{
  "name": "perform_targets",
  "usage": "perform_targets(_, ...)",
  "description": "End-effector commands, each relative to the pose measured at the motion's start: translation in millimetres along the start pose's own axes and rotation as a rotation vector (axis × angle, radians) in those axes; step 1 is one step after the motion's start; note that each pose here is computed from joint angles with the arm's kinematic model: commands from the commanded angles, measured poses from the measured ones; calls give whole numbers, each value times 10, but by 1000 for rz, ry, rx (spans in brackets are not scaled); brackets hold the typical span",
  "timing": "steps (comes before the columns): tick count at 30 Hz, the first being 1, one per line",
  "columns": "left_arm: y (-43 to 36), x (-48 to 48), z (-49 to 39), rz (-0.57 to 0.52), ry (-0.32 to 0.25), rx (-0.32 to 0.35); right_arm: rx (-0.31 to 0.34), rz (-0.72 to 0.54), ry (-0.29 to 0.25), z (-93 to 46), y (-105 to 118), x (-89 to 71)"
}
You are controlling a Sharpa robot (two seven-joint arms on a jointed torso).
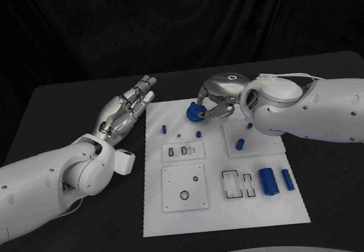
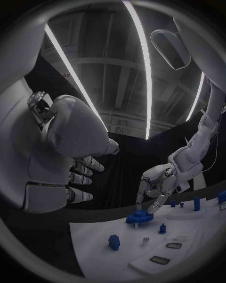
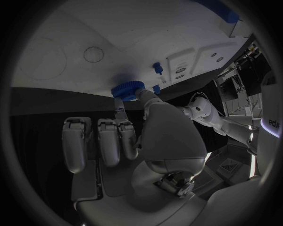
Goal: Assemble the parts on the task board
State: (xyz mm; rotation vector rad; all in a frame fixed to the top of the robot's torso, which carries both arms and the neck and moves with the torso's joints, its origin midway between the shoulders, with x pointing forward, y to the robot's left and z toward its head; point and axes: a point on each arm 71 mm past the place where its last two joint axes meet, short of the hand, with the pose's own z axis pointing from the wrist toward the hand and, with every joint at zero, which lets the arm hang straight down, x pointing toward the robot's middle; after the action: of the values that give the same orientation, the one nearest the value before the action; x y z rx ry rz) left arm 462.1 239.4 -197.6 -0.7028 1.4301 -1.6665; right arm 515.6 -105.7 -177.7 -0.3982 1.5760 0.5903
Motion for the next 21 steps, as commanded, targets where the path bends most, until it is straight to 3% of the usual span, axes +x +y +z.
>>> perform_targets(1, -32, 19, 13, -6, 11, 37, -6, -3, 8, 19, 21, 11)
perform_targets(10, -27, 31, 28, -9, 15, 37, -18, -1, 25, 41, 97, 29)
perform_targets(21, -23, 36, 33, -11, 18, 35, 13, -9, 53, 68, 80, 52)
